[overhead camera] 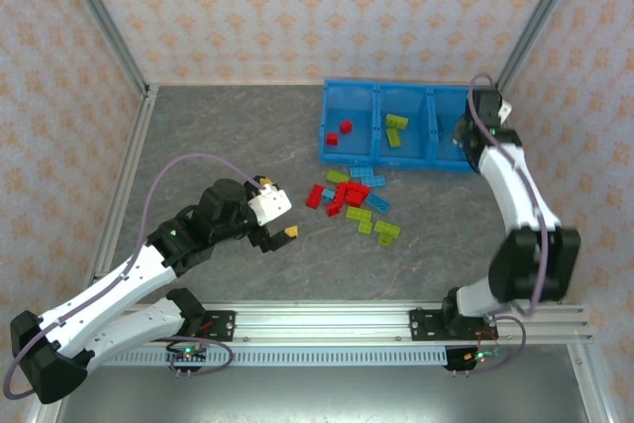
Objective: Sort the legos into containers by color
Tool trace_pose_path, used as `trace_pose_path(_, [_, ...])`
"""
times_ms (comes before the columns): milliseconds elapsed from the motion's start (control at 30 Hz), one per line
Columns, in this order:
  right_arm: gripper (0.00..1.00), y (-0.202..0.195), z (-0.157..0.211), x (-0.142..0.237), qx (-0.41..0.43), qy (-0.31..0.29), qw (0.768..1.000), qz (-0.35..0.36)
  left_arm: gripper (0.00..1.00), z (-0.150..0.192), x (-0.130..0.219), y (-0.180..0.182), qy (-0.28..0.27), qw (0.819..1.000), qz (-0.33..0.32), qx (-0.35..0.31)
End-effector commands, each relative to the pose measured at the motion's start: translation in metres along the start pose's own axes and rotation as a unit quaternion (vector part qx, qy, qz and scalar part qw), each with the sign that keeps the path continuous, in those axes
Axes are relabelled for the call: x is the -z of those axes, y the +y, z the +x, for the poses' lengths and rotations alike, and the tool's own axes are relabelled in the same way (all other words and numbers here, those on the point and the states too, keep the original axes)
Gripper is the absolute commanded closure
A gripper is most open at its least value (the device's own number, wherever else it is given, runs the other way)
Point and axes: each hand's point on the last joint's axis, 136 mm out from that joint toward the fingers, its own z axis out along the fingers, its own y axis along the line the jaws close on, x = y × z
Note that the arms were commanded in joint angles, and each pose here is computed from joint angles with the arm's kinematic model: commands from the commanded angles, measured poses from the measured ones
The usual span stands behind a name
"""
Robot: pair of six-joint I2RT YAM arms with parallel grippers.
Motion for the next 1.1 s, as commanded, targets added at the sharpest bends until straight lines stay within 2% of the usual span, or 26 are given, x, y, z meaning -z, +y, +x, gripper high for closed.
trace_pose_path(0, [0.88, 0.006, -0.007, -0.046, 0.035, 0.047, 0.998, 0.022, 0.00, -0.007, 0.008, 0.009, -0.005, 1.000, -0.018, 0.000])
trace_pose_path(67, [0.83, 0.011, -0.009, -0.069, 0.035, 0.071, 0.997, 0.026, 0.00, -0.007, 0.008, 0.010, -0.005, 1.000, -0.022, 0.000])
trace_pose_path(133, [0.72, 0.015, -0.009, -0.084, 0.032, 0.091, 0.995, 0.028, 0.00, -0.006, 0.009, 0.012, -0.003, 1.000, -0.027, 0.001])
trace_pose_path(200, [0.57, 0.020, -0.011, -0.088, 0.032, 0.102, 0.994, 0.026, 0.00, -0.005, 0.008, 0.013, -0.002, 1.000, -0.030, 0.003])
trace_pose_path(267, [0.52, 0.021, -0.015, -0.082, 0.027, 0.104, 0.994, 0.024, 0.00, -0.006, 0.009, 0.014, -0.002, 0.999, -0.033, 0.006])
trace_pose_path(400, [0.49, 0.020, -0.009, -0.054, 0.003, 0.107, 0.994, 0.001, 0.00, -0.012, 0.010, 0.021, -0.005, 0.998, -0.046, 0.039])
trace_pose_path(500, [0.49, 0.016, 0.013, -0.027, -0.032, 0.116, 0.992, -0.032, 0.00, -0.015, 0.004, 0.028, -0.004, 0.995, -0.059, 0.081])
trace_pose_path(667, [0.49, 0.031, 0.065, 0.037, -0.091, 0.161, 0.972, -0.148, 0.00, -0.026, -0.003, 0.041, 0.003, 0.984, -0.070, 0.163])
trace_pose_path(767, [0.46, 0.046, 0.105, 0.089, -0.050, 0.188, 0.959, -0.204, 0.00, -0.036, -0.008, 0.046, 0.022, 0.968, -0.068, 0.242])
trace_pose_path(900, [0.37, 0.066, 0.154, 0.157, 0.026, 0.217, 0.936, -0.276, 0.01, -0.017, -0.032, 0.052, 0.093, 0.930, -0.098, 0.341])
trace_pose_path(1067, [0.31, 0.078, 0.190, 0.204, 0.046, 0.245, 0.913, -0.324, 0.18, 0.015, -0.073, 0.052, 0.187, 0.896, -0.125, 0.384])
